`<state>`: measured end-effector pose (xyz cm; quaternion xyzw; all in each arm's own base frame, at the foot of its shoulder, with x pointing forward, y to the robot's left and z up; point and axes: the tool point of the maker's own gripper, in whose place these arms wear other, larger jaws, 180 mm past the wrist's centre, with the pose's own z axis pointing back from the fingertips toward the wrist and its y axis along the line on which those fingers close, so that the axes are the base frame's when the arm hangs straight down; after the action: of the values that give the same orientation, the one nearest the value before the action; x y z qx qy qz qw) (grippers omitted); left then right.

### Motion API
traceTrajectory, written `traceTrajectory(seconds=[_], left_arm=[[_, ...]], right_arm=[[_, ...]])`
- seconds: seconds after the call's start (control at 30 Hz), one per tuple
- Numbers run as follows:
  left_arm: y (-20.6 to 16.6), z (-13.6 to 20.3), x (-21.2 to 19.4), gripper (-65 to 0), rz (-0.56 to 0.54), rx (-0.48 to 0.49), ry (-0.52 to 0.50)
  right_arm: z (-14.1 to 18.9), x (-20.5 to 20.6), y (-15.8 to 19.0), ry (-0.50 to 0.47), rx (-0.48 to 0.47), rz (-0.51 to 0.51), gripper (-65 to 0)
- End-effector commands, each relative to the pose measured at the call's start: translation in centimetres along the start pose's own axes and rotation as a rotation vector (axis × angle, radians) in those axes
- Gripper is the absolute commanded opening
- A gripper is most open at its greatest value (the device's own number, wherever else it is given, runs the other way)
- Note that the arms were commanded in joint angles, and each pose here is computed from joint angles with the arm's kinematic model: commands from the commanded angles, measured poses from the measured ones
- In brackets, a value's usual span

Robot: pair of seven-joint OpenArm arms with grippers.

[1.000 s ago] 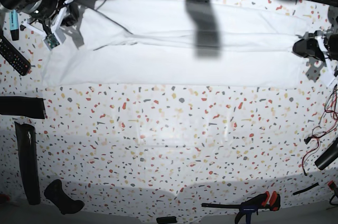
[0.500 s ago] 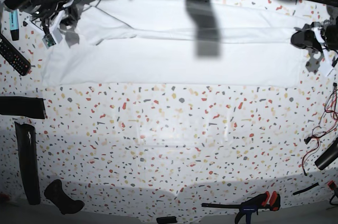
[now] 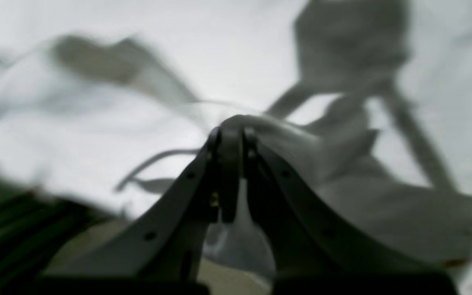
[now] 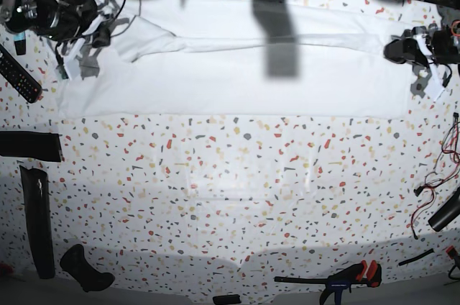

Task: Fold the T-shirt properly
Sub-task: 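Hold the folded shirt's corners with both grippers and smooth it flat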

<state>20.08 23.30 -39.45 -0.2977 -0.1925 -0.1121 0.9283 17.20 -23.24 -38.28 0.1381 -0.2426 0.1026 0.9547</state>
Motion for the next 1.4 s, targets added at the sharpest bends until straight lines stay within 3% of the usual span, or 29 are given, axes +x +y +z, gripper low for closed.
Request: traceTrajectory(seconds=[0.0, 0.2, 0.3, 0.4, 0.47, 0.53, 1.1, 1.23, 1.37], left_arm=[[0.2, 1.0, 0.9, -63.6, -0.027, 0.009, -0.01], [0.2, 1.0, 0.7, -63.5, -0.027, 0.008, -0.001], [0.2, 1.0, 0.7, -63.1, -0.027, 0.008, 0.001], [0.0, 1.0, 0.9, -56.0, -0.022, -0.003, -0.008], [-0.4, 1.0, 1.2, -48.5, -0.012, -0.027, -0.028], [-0.6, 1.0, 1.3, -45.4, -0.008, -0.036, -0.036], [-0.5, 2.0, -6.6, -45.6, 0.045, -0.028, 0.246], [-0.4, 2.2, -7.3, -45.6, 0.055, -0.024, 0.253], [-0.3, 1.9, -5.7, -45.6, 0.051, -0.021, 0.174]], right_arm=[[0.8, 0.1, 0.1, -0.007, 0.006, 0.023, -65.0], [2.8, -4.3, -0.1, 0.128, -0.013, 0.067, -65.0], [3.4, -5.0, -1.6, 0.167, -0.077, 0.114, -65.0], [3.5, -4.6, -2.9, 0.159, -0.14, 0.155, -65.0], [3.4, -4.1, -3.0, 0.145, -0.142, 0.158, -65.0], [3.4, -3.7, -3.0, 0.135, -0.142, 0.159, -65.0], [3.4, -3.5, -3.6, 0.141, -0.17, 0.175, -65.0], [3.4, -3.5, -3.6, 0.141, -0.169, 0.175, -65.0], [3.4, -3.5, -3.5, 0.14, -0.169, 0.175, -65.0]])
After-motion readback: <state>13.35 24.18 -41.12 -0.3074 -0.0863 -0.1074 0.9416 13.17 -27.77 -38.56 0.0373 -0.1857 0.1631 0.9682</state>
